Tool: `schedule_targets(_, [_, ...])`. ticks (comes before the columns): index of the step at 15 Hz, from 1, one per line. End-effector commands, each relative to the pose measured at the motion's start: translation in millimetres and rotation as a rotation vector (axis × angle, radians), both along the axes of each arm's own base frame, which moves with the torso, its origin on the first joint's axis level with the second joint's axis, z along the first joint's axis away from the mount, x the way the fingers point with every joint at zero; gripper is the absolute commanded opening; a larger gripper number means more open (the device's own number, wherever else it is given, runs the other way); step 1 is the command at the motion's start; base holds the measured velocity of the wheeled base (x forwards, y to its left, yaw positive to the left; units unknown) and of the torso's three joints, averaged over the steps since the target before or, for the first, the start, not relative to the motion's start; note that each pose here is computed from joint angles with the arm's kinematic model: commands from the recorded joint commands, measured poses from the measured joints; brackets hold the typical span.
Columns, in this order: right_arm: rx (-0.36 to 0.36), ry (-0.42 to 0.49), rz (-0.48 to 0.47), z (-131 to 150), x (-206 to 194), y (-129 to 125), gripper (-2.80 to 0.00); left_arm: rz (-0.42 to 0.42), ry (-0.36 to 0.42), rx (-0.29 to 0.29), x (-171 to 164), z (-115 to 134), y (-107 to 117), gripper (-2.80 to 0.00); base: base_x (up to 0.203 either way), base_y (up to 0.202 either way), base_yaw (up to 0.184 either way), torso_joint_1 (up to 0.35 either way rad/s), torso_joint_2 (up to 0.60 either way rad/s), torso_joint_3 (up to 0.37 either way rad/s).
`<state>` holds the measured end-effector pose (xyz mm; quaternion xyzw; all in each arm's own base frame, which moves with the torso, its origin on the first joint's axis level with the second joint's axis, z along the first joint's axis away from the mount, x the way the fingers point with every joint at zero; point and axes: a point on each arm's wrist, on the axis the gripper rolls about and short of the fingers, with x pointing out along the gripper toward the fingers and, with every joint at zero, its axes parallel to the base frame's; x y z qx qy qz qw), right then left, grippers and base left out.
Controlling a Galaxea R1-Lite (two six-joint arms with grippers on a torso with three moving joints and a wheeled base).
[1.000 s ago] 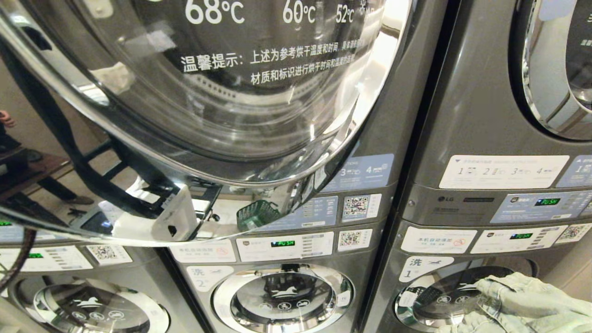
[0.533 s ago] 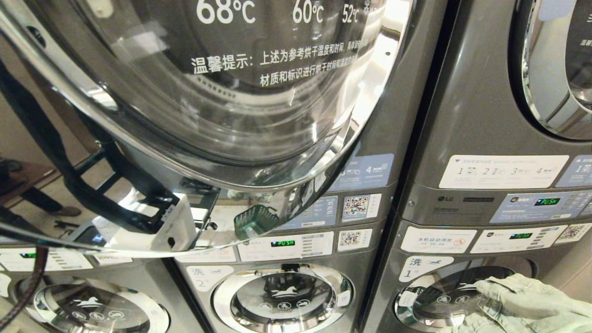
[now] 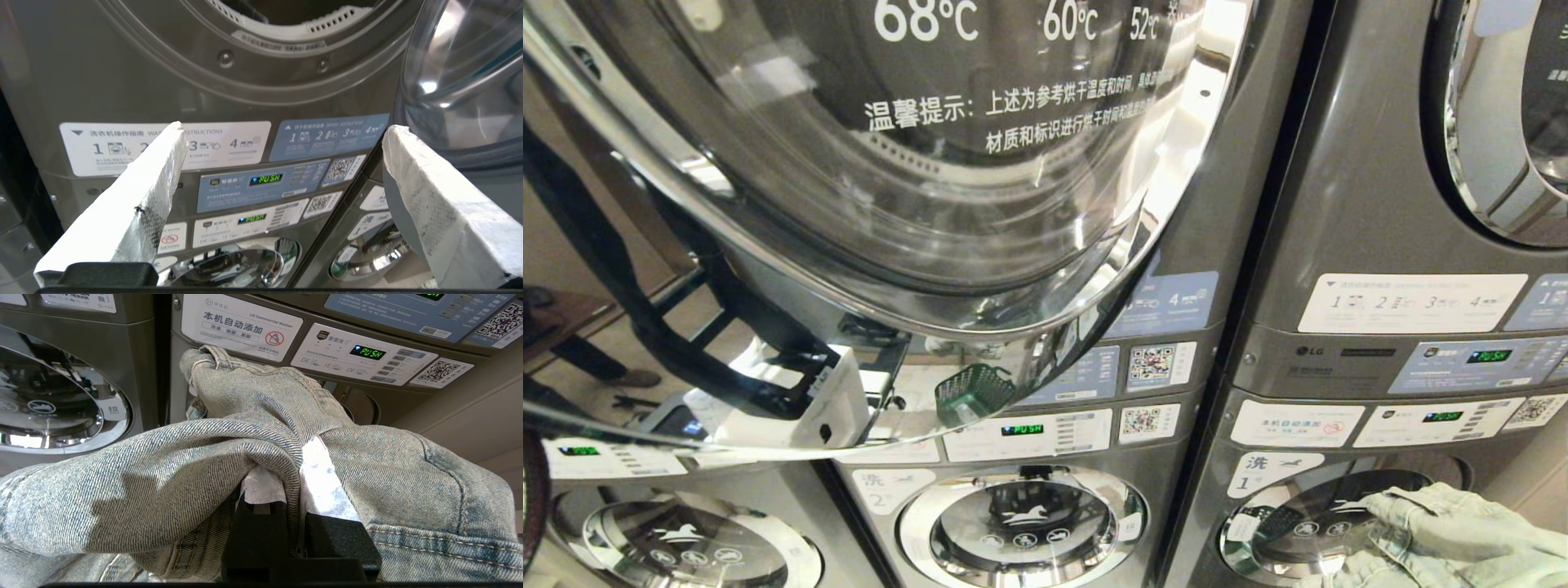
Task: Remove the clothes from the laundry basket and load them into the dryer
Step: Open the dryer
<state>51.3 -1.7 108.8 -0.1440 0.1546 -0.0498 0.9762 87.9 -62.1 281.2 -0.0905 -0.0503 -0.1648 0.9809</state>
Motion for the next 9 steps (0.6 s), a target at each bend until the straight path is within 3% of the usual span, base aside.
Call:
schedule_targets(1, [-0.004,-0.001,0.002,0.1,0.0,0.1,-2.80,0.005,-0.018,-0.014,-3.0,2.6,2.8,0.00,0.000,0.000,0.000,0.000,0.00,0.000])
schedule_targets(8, [-0.007,-0.001,0.001,0.3,0.3,0.0,-2.80,-0.013,-0.047,-0.042,-11.3,-1.2,9.0,0.00,0.000,0.000,0.000,0.000,0.00,0.000])
schedule_targets(9, [-0.007,-0.001,0.000,0.1,0.2,0.0,-2.80,-0.017,-0.045,-0.039,-11.7,-2.7,9.2,0.00,-0.133,0.000,0.003,0.011,0.02,0.002])
